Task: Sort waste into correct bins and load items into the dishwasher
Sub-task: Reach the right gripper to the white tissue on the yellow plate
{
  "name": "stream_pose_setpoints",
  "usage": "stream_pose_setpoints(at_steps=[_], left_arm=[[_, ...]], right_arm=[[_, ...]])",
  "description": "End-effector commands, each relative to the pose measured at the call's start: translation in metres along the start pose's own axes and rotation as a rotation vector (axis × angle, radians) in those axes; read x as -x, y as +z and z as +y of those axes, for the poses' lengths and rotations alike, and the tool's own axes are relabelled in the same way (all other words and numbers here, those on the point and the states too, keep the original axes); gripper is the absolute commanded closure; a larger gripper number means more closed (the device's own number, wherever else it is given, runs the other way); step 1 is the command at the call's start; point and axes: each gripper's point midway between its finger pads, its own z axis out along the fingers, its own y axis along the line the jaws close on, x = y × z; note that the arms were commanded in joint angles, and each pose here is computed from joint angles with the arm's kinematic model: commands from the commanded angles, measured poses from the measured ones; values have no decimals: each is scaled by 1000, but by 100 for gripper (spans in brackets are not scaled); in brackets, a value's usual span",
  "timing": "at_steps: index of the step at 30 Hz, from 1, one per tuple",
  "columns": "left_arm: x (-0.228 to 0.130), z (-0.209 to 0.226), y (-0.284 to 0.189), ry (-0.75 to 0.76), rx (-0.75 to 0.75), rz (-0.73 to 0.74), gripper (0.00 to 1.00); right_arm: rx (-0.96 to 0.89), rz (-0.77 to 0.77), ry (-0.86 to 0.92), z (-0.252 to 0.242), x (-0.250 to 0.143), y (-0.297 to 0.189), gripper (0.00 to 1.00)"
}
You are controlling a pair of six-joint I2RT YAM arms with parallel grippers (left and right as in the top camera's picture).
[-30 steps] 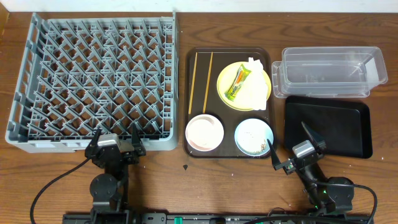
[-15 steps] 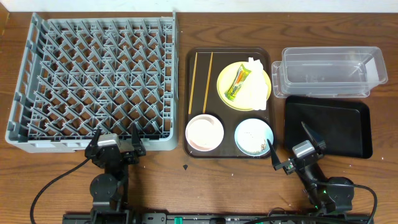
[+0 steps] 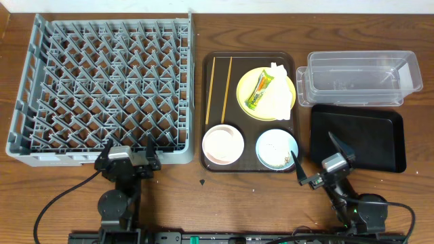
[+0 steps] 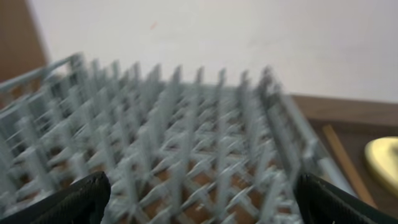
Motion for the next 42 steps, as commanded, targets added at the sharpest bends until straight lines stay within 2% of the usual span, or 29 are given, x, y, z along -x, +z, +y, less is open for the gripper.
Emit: stream_pose_setpoints(at_steps=[1, 5, 9, 18, 22, 23, 28, 33, 34, 35, 38, 42], left_arm=[[27, -39, -6, -15, -230, -106, 4], [68, -44, -17, -129, -264, -172, 4], [107, -54, -27, -129, -304, -146, 4], [159, -80, -17, -177, -369, 327, 4], [165, -89, -11, -201, -405, 447, 4], [166, -92, -10, -207, -418, 463, 4], [163, -106, -10, -232, -503, 506, 4], [161, -107, -10, -235, -509, 515, 4], [161, -107, -10, -235, -509, 515, 4], [161, -107, -10, -235, -509, 515, 4], [161, -107, -10, -235, -509, 516, 4], [161, -107, -10, -235, -509, 516, 4]], right_arm=[[15, -53, 181, 0, 19, -2, 1], [38, -62, 196, 1, 48, -8, 1], [47, 28, 235, -4, 75, -9, 1], [83, 468, 424, -34, 118, 43, 1], [85, 535, 455, -48, 125, 72, 1], [114, 554, 509, -45, 124, 82, 1], [240, 648, 636, -26, 100, 110, 1], [54, 938, 560, -25, 23, 124, 1], [3, 980, 541, -26, 9, 127, 5], [-84, 1027, 533, -31, -8, 130, 16], [-225, 1079, 507, -38, -40, 143, 24], [-234, 1098, 475, -28, -75, 169, 31]])
